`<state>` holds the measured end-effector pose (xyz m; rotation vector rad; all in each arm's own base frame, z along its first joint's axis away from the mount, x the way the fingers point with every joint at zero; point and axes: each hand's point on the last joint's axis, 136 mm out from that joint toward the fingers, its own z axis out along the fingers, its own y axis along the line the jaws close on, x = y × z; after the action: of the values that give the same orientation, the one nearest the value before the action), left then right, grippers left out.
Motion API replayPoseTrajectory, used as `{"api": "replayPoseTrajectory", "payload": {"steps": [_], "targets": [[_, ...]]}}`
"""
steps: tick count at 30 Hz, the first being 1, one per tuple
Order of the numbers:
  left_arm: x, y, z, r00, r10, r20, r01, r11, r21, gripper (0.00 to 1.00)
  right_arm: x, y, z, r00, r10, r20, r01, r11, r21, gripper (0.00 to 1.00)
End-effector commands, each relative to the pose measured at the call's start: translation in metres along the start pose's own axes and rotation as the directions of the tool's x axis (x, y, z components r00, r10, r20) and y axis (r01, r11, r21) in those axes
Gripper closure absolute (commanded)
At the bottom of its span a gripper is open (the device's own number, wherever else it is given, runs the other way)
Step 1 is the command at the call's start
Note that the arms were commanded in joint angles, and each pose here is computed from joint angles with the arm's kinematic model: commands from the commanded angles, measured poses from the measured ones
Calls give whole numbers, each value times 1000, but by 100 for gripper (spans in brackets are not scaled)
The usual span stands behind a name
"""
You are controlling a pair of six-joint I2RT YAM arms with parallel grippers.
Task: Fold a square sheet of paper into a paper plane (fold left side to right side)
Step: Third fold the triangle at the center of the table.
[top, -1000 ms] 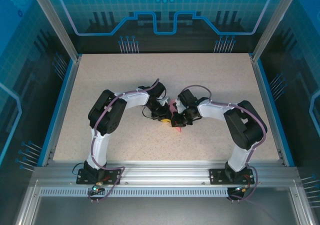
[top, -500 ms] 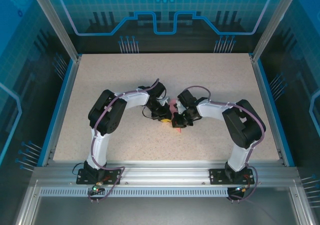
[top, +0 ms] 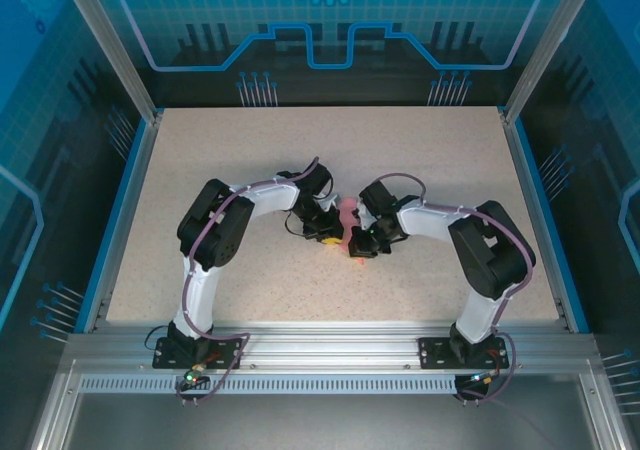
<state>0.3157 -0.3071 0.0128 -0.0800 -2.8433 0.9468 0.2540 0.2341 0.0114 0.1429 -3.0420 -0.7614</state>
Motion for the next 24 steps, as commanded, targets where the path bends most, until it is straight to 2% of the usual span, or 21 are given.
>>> {"api": "replayPoseTrajectory", "payload": {"steps": [1,9,13,17,24], "targets": [[5,42,14,998,-62,-21,58,987,-149,88,40,-33,-4,991,75,-111,-64,993,103,100],[3,42,13,998,-62,-20,58,987,-151,89,72,-52,-2,980,113,-163,-93,988,124,100],[3,41,12,998,-62,-18,58,987,-149,88,77,-61,-7,980,135,-145,-117,986,121,100],[2,38,12,998,-62,-16,60,989,-139,88,63,-45,-19,992,76,-100,-71,996,57,100],[0,30,12,998,-67,-11,66,991,-113,88,23,6,-39,1000,-21,2,21,994,-110,100]]}}
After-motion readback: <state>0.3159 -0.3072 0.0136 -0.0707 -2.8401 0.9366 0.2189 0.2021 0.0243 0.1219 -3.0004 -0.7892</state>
